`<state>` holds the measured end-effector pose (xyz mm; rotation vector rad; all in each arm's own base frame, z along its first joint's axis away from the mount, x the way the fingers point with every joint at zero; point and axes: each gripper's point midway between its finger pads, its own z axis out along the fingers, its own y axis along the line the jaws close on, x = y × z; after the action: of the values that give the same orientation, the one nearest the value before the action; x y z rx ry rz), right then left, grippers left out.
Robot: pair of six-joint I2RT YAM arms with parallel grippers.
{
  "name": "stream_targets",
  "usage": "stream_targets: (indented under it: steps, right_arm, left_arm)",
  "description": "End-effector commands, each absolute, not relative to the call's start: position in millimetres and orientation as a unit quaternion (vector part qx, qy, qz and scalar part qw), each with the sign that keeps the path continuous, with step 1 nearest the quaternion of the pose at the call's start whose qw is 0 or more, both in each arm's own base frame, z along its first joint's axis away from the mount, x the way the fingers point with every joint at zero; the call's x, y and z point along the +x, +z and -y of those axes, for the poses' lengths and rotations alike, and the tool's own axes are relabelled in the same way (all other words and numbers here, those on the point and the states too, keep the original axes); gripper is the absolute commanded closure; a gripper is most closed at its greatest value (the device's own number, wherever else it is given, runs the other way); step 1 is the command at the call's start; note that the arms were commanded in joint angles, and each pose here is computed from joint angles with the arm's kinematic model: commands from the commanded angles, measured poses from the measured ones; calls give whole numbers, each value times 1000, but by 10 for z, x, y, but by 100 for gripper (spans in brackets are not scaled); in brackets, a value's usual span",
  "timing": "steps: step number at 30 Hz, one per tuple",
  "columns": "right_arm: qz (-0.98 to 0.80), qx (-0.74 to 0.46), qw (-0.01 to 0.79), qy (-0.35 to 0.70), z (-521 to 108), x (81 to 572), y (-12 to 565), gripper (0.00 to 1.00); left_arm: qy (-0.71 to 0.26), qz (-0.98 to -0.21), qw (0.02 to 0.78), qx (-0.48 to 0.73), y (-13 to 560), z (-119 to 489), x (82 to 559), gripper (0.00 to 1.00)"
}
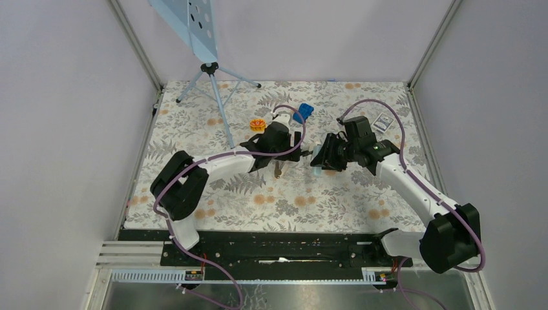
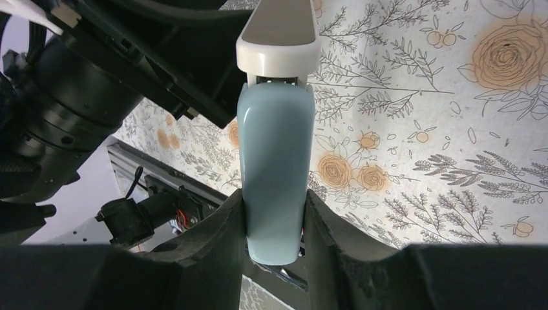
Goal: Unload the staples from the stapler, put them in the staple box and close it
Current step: Unload the staple at the center of the board.
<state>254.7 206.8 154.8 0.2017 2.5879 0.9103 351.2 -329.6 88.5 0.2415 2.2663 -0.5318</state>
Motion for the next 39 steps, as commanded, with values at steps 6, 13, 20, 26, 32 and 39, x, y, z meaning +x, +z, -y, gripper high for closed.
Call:
stream_targets:
  steps: [6,13,20,26,32,39]
  right_arm:
    - [-905,25,158,394,-2293,2309,1836,100]
    - [-910,70,198,359,-2173,2465,1888,100]
    - [-909,139,232,318,-2016,2663,1936,100]
    - [-908,189,230,293,-1842,2755,1853,100]
    - [-906,214,223,288,-1695,2759,1799,100]
    - [-904,219,189,316,-1709,2741,1776,100]
  left_arm:
    - [-239,-859,443,95,1343,3472,3748,14]
    - [-247,-859,434,108,1380,3438,3629,14]
    - [-261,-858,428,113,1425,3409,3417,13]
    - [-269,-856,425,122,1495,3413,3227,13]
    - [-267,-853,431,121,1527,3339,3125,12]
    - [-275,-805,506,142,1756,3236,2994,4]
